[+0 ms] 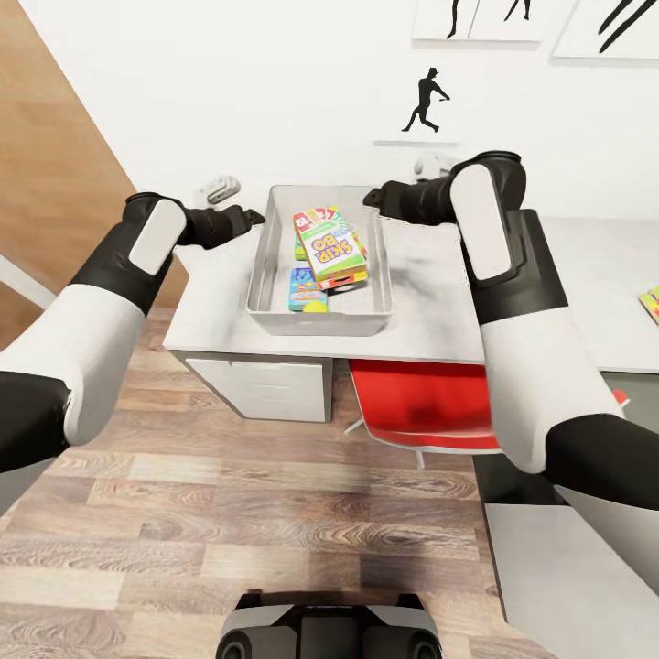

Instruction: Put all the toys in the child's room - the three board games (two on the bed and one on the table), the two jigsaw puzzles on the table, and the tennis ball on the table - inside the toy box on the table in the child's room.

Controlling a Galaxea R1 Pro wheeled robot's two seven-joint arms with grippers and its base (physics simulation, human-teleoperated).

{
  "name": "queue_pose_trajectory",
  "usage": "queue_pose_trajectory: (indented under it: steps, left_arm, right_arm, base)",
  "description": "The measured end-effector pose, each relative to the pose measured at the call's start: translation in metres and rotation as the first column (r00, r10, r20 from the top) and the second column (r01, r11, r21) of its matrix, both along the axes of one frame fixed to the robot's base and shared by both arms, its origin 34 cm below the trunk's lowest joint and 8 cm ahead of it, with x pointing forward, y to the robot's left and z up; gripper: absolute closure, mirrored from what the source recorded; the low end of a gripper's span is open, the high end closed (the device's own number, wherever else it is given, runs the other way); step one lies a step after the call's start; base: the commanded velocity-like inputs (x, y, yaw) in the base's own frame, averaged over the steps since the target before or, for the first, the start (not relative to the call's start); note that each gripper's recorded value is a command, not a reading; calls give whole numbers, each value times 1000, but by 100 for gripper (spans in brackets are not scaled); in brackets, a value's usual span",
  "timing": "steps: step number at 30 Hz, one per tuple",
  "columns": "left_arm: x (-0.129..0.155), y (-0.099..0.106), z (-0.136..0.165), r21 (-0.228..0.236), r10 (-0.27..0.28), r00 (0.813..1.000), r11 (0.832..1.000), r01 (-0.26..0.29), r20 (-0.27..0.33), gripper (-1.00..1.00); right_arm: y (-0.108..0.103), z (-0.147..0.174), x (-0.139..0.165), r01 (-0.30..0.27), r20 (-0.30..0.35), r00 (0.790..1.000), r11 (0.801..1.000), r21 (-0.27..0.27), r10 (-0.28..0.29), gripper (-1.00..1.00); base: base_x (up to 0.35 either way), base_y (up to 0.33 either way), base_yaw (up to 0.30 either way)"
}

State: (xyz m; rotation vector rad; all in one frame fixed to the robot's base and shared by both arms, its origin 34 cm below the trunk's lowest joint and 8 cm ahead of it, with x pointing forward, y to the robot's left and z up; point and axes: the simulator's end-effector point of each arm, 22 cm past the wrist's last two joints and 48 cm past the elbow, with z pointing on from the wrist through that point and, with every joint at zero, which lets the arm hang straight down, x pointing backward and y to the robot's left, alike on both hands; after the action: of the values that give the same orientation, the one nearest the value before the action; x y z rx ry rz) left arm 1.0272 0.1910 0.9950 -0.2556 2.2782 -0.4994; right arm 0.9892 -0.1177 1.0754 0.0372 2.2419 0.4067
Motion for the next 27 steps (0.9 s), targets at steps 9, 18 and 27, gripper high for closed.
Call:
queue_pose_trajectory:
  steps: [9,18,27]
  left_arm:
    - [13,28,23,17,50,998,999,-51,44,-100]
    - [23,42,44,34,66,995,997,-69,76,-100]
    - [23,42,44,34,66,995,997,-69,76,-100]
  right_arm:
    - [20,26,-2,-46,38,998,999,12,45,-100]
    - [64,60,-4,-117,94,989,993,1,117,-100]
    - [81,91,-1,-149,146,977,988,-31,152,-100]
  base:
    - [0,0,0]
    - [0,0,0]
    - [0,0,0]
